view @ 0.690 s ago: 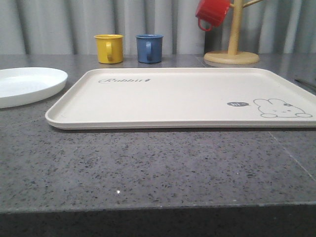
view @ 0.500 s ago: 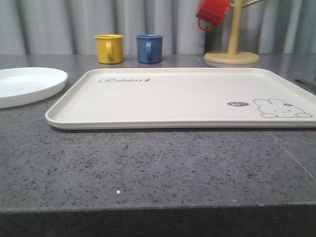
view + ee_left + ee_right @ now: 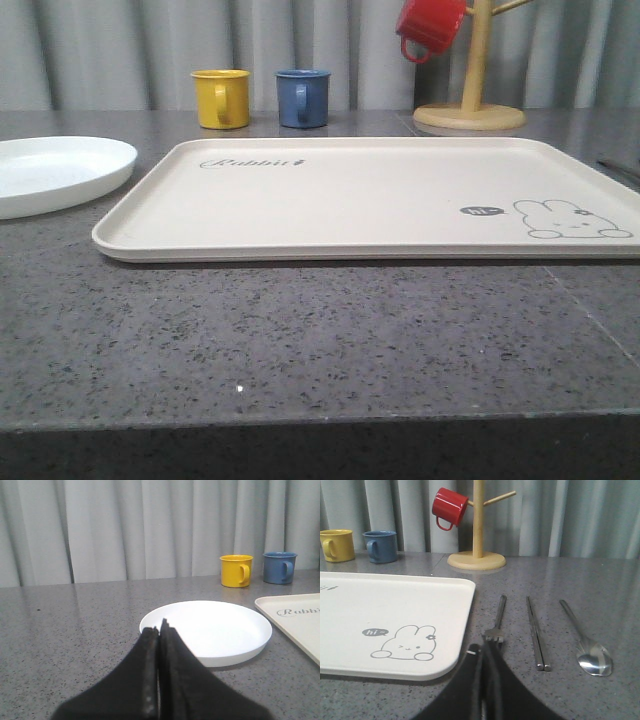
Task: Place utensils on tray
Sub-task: 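Lower the left gripper to the rim of the white plate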
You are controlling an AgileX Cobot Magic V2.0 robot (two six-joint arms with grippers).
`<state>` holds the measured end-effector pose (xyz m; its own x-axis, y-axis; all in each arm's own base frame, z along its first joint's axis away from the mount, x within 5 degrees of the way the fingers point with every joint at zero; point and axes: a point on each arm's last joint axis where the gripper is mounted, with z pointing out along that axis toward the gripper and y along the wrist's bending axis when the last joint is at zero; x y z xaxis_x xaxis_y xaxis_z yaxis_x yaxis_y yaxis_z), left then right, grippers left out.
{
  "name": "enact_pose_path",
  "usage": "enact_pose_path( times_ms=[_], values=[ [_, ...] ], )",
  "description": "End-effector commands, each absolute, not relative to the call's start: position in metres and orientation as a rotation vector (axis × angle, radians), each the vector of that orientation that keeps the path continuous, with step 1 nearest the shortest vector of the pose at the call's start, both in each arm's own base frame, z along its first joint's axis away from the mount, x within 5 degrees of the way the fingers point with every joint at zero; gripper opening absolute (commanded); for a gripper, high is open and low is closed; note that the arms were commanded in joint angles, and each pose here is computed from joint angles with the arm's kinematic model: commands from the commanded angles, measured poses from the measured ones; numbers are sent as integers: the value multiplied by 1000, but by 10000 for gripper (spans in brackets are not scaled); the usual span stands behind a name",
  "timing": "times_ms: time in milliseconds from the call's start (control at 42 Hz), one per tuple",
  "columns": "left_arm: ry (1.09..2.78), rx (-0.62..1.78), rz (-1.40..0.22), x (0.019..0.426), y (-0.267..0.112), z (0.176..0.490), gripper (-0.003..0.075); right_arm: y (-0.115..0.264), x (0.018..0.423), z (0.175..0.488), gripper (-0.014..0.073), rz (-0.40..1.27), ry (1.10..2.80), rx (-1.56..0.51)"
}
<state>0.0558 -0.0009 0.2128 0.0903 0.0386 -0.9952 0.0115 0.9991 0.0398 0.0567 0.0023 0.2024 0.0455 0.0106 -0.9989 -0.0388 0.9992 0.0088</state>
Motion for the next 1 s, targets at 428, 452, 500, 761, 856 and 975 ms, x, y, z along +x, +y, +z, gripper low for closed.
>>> enact_pose_path(
  times_ms=[428,452,500,761,856,975],
  values=[
    [1180,9,1,34,0,289,-20,1,38,280,-67,36,1280,-17],
    [1182,11,-1,32,0,297,-20,2,37,285,-67,40,1302,-22],
    [1179,15,-3,27,0,315,-20,3,36,299,-67,45,1330,-30],
    [1397,46,-20,35,-3,392,-20,7,56,364,-67,66,1527,-68],
    [1498,55,-25,49,-4,402,-20,8,72,372,-67,71,1615,-77],
    [1583,58,-27,68,-5,398,-20,9,95,364,-67,76,1736,-82]
  ],
)
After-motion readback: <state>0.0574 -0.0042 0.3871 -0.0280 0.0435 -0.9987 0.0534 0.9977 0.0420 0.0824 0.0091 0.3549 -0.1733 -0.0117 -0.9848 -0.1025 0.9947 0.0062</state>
